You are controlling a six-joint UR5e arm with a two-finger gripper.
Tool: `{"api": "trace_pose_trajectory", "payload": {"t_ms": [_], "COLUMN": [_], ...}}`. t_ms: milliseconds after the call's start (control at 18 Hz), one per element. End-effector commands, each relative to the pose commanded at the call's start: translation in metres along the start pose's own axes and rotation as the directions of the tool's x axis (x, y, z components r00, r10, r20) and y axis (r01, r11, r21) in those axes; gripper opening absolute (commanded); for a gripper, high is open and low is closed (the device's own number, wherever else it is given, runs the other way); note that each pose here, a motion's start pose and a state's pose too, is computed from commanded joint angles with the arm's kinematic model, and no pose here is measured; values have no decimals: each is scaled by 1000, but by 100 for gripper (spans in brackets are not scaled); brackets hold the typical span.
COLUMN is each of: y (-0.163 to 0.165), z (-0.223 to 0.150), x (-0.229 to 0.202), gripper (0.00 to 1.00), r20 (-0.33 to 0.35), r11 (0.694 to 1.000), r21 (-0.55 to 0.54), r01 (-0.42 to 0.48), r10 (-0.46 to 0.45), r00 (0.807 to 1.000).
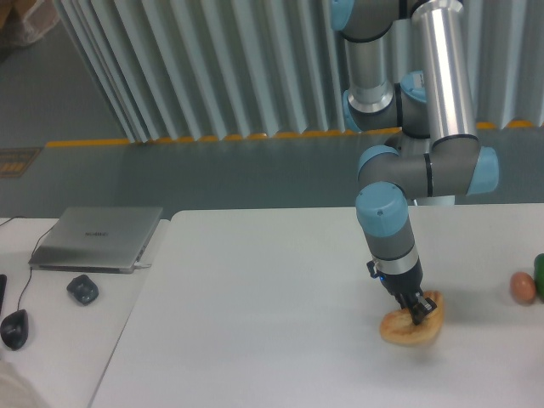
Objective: Place the triangular bread in the basket
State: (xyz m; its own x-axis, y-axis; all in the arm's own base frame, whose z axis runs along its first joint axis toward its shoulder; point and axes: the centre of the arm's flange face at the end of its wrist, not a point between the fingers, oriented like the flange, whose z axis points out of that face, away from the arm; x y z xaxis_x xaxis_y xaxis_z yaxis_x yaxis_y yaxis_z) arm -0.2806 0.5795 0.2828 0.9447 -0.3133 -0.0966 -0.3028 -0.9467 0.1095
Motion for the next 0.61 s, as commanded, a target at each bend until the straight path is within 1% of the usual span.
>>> {"api": "trace_pose_trajectory", "payload": {"t_ms": [222,389,444,500,611], "y": [11,33,42,51,73], "z": [-23,-58,-67,-72,-75], "x": [-16,-47,-56,-61,-74], "gripper": [0,0,0,0,0], "r20": [23,1,0,12,19], "r11": [999,992,991,991,991], "r21": [27,99,124,133,128], "r01": [26,74,58,17,-30], "r10": [-27,-74,-58,-18,28], "r00": [999,997,998,1000,999]}}
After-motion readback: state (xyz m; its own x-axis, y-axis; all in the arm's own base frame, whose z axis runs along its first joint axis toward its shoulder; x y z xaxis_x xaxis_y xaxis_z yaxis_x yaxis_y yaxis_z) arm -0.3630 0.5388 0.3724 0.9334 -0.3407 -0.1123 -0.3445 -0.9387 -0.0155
